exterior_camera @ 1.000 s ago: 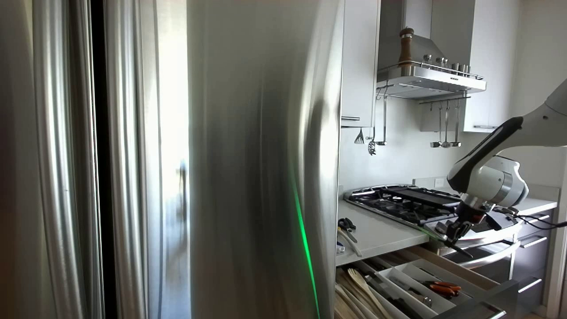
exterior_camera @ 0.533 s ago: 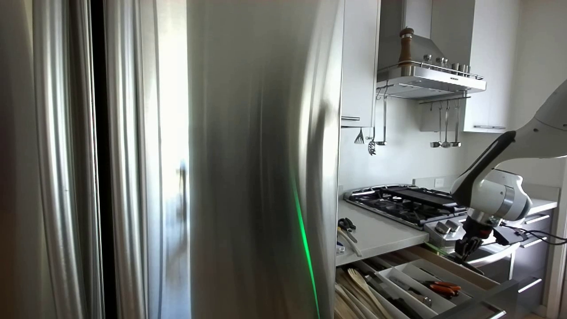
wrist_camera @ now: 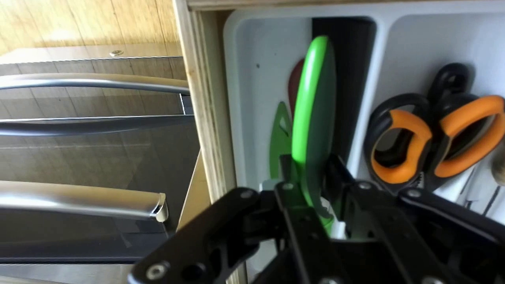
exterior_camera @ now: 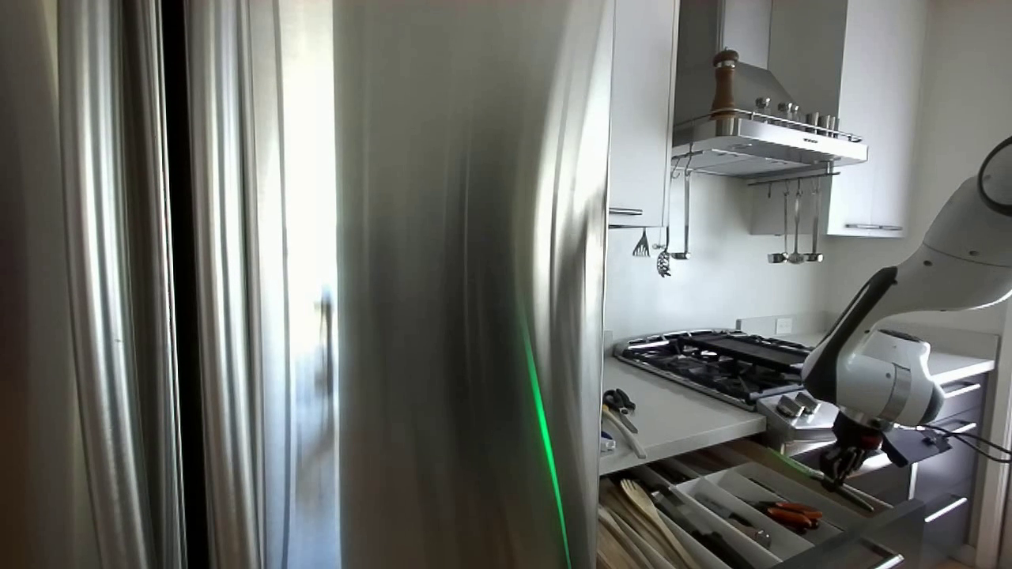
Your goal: Pick up the black knife from the kitchen counter and put it in the far right compartment of the utensil tray in the open drawer
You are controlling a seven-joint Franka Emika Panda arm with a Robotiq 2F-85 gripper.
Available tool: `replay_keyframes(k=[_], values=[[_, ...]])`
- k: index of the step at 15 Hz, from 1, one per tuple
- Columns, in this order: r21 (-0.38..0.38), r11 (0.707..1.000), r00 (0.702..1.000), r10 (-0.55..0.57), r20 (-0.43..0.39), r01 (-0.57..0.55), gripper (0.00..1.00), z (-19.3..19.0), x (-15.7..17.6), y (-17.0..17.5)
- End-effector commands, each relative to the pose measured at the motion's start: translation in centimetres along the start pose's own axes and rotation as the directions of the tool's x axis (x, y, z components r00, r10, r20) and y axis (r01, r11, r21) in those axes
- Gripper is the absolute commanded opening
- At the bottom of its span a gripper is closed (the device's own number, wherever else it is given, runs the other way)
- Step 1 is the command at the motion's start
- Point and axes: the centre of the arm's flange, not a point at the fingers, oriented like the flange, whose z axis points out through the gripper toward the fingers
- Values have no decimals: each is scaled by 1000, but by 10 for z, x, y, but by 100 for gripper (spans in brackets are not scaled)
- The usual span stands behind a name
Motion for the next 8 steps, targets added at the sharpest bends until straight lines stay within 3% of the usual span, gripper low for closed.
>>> replay_keyframes(k=[1,8], values=[[-30,999,1000,21,0,-21,6,29,10,2],[-30,1000,1000,9,23,-8,6,66,25,-7]])
